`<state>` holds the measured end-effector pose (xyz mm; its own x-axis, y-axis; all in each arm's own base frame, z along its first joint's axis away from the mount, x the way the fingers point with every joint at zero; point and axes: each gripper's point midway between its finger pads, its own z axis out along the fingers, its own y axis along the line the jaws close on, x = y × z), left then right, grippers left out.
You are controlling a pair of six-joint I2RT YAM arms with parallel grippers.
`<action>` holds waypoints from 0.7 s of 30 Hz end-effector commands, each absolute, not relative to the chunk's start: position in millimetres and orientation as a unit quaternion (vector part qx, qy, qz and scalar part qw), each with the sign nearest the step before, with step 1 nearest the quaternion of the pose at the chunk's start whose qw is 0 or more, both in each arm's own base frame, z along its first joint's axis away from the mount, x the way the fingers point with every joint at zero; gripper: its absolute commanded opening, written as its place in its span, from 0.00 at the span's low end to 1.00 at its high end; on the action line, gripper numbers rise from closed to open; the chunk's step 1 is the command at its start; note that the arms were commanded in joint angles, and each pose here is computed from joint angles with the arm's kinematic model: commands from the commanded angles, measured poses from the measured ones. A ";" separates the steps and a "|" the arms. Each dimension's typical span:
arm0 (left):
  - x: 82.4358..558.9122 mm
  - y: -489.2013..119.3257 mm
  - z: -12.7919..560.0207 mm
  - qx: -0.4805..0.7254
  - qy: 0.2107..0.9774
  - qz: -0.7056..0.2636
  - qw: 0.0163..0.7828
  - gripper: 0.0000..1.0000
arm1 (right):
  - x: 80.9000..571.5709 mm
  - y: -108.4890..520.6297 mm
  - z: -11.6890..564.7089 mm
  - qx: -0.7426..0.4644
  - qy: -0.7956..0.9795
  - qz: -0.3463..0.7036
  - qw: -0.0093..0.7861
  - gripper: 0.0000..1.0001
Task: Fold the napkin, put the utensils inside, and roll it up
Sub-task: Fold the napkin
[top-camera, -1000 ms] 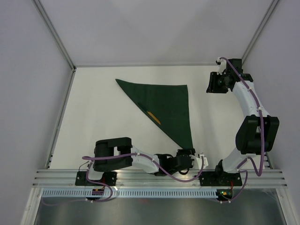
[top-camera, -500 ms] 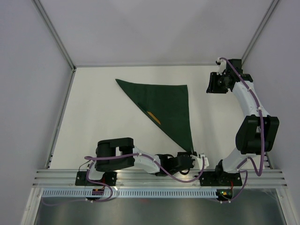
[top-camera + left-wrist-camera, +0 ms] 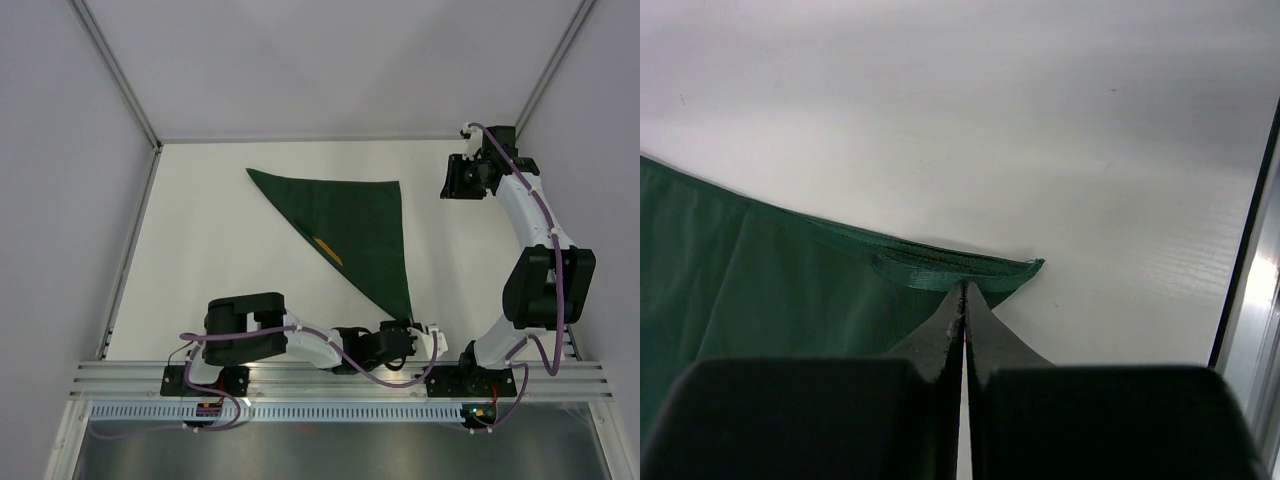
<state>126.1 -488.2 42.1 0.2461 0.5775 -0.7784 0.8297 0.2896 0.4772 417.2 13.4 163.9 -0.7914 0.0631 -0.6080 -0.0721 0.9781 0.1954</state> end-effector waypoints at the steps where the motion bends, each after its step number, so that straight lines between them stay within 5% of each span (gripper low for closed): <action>1: 129.3 -502.9 68.8 0.564 0.595 -0.148 0.554 0.02 | 415.8 10.2 170.1 0.004 0.938 0.101 0.331 0.48; 7: 127.8 -499.7 70.6 0.565 0.601 -0.160 0.543 0.02 | 415.9 10.4 168.9 0.002 0.939 0.101 0.330 0.48; 14: 122.0 -491.1 79.8 0.566 0.597 -0.176 0.540 0.36 | 415.6 10.4 167.2 0.002 0.939 0.101 0.329 0.48; 21: 112.5 -495.6 70.5 0.578 0.601 -0.193 0.517 0.36 | 414.8 10.7 165.6 0.002 0.938 0.102 0.330 0.48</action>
<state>121.5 -487.6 57.8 0.2378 0.5429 -0.8054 0.8664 0.2564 0.4286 414.2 13.2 157.9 -0.7996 0.0599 -0.5976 -0.0723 0.9782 0.1948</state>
